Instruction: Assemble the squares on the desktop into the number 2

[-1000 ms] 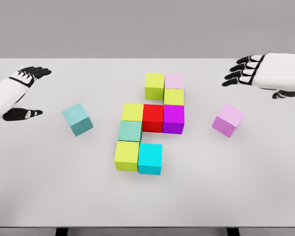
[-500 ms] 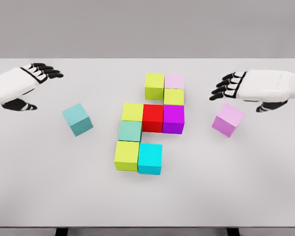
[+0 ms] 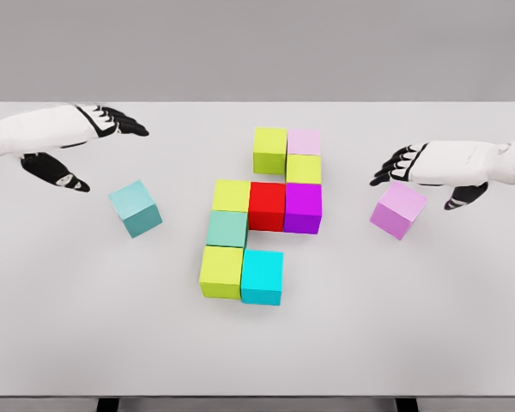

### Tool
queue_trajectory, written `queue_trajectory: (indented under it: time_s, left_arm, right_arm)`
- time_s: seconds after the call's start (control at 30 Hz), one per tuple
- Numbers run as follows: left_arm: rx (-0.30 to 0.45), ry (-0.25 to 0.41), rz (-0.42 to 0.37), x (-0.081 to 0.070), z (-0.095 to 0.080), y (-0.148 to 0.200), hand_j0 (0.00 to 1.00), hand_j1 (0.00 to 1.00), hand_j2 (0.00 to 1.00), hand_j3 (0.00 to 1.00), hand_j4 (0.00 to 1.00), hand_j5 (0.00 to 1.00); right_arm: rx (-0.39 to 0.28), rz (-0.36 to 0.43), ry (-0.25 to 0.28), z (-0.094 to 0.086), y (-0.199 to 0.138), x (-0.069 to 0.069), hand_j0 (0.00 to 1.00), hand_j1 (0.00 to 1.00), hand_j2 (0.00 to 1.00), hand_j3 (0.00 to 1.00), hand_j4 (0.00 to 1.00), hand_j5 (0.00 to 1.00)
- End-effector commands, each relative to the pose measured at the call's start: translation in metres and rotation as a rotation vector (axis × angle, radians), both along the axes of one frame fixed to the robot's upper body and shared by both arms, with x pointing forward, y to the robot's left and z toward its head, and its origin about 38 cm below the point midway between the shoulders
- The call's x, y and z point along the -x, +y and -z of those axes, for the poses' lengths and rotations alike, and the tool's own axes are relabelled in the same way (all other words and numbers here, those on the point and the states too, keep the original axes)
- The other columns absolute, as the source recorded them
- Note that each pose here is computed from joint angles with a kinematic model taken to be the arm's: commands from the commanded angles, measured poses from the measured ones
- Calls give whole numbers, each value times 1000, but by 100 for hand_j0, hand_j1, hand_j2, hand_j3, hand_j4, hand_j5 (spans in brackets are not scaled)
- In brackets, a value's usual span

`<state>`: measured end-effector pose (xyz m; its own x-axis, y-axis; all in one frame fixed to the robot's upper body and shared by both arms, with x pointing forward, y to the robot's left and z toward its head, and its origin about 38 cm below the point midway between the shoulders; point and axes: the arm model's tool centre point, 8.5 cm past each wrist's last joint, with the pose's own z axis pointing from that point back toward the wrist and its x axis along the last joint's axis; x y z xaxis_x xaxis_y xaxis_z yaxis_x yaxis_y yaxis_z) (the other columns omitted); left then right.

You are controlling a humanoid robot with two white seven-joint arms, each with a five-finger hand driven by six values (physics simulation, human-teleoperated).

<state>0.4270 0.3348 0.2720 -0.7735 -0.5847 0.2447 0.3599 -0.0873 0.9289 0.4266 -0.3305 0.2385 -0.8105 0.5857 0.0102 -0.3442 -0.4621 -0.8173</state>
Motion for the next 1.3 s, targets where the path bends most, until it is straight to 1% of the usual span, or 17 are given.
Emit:
queue_trajectory:
  time_s: [0.0,0.07,0.13,0.2,0.3,0.4,0.47,0.5,0.53,0.6,0.77,0.83,0.9,0.97,1.1,1.13,1.27]
  left_arm:
    - [-25,88,42,5,32,-15,100,100,100,100,100,100]
    - [-60,115,53,0,39,-19,100,100,100,100,100,100]
    - [-105,140,56,-6,45,-19,100,100,100,100,100,100]
    - [-126,154,50,-8,49,-17,100,100,100,100,100,100]
    - [-148,146,43,-10,49,-15,100,100,100,100,100,100]
    - [-177,139,38,-11,52,-13,100,100,100,100,100,100]
    - [-184,141,35,-15,58,-16,100,100,100,100,100,100]
    - [-200,128,35,-22,58,-21,100,100,100,100,100,100]
    - [-204,128,32,-25,60,-22,100,100,100,100,100,100]
    - [-219,120,31,-26,61,-23,100,100,100,100,100,100]
    - [-255,109,47,-27,67,-30,100,100,100,100,100,100]
    - [-271,120,32,-32,77,-31,100,100,100,100,100,100]
    - [-283,122,30,-32,80,-30,100,100,100,100,100,100]
    - [-294,121,32,-32,82,-31,100,100,100,100,100,100]
    - [-294,121,38,-32,84,-34,100,100,100,100,100,100]
    - [-316,114,42,-33,86,-36,100,100,100,100,100,100]
    - [-332,119,37,-36,94,-38,100,100,100,100,100,100]
  right_arm:
    - [0,12,6,4,-1,-3,100,100,100,100,100,100]
    - [-1,7,13,7,1,-3,100,100,100,100,100,100]
    - [6,9,32,15,2,-4,100,100,100,100,100,100]
    - [12,10,34,17,2,-4,100,100,100,100,100,100]
    - [16,-6,39,23,10,-5,100,100,100,100,100,100]
    - [21,-8,41,24,10,-4,100,100,100,100,100,100]
    - [20,-13,40,25,12,-5,100,100,100,100,100,100]
    - [33,-19,38,28,15,-6,100,100,100,100,100,100]
    - [39,-15,51,33,14,-6,100,100,100,100,100,100]
    - [49,5,51,34,8,-9,100,100,100,100,100,100]
    - [52,2,44,35,12,-13,100,100,100,100,100,100]
    - [69,16,43,37,8,-16,100,100,100,100,100,100]
    - [71,17,39,38,10,-19,100,100,100,100,100,100]
    - [73,28,47,40,7,-20,100,100,100,100,100,100]
    - [71,22,49,42,10,-20,100,100,100,100,100,100]
    - [73,22,52,43,10,-20,100,100,100,100,100,100]
    - [83,25,69,50,9,-19,100,100,100,100,100,100]
